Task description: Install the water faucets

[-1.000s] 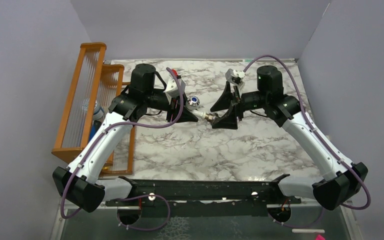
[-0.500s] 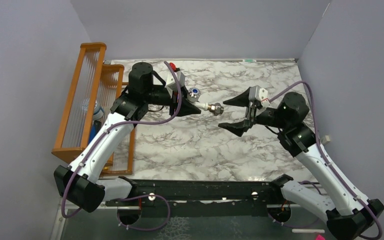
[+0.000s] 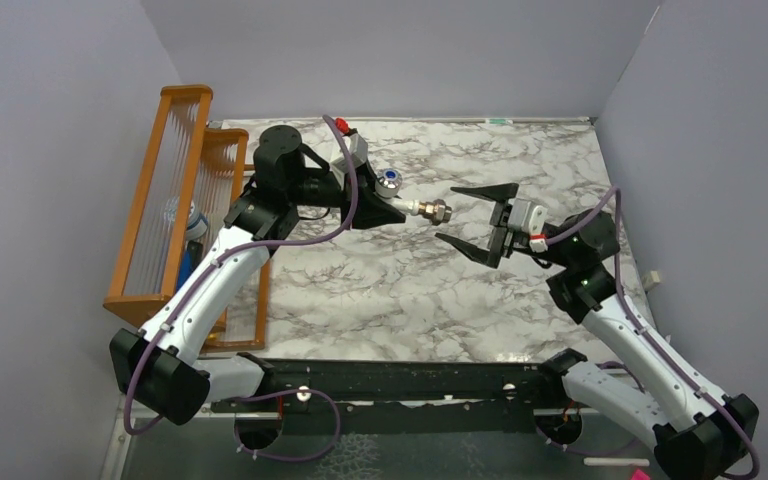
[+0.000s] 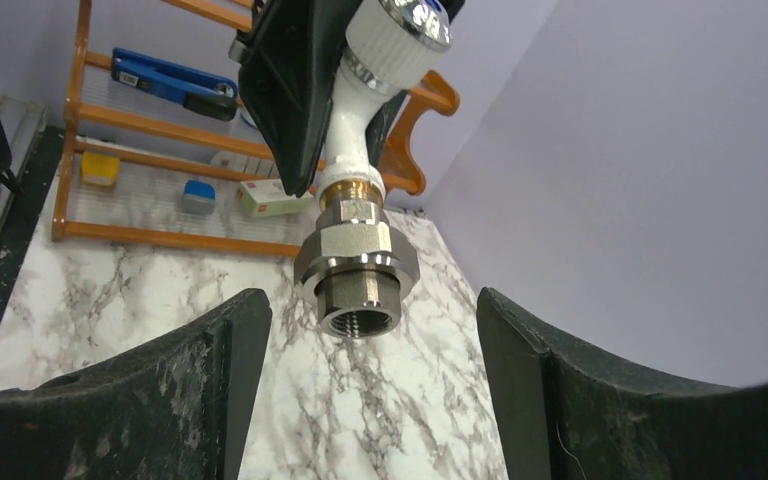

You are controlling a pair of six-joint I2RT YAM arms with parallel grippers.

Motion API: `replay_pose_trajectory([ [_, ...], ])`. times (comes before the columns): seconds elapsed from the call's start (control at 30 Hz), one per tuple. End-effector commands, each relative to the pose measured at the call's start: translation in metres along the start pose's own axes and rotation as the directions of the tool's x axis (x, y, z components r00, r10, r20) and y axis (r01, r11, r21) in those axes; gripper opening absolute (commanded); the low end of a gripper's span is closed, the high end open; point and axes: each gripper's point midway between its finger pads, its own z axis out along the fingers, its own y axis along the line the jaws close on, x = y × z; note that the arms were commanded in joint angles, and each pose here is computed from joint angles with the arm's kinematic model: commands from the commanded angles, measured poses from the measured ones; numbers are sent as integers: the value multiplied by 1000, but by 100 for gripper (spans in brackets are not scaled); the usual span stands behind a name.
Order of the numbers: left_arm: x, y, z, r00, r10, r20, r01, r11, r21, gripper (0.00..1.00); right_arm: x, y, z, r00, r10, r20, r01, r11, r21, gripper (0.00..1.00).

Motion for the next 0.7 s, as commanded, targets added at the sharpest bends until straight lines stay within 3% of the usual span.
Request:
replay_pose_trajectory([
  [0.0,-20,-18,-2,996,76,47,-78,995,54,0,-31,3,6,982,-137,127,145,988,-58,79],
  [0.67,-19,-18,0,997,66,48,-70,995,78,0,-32,6,19,977,-121,176,141,984,-106,61],
])
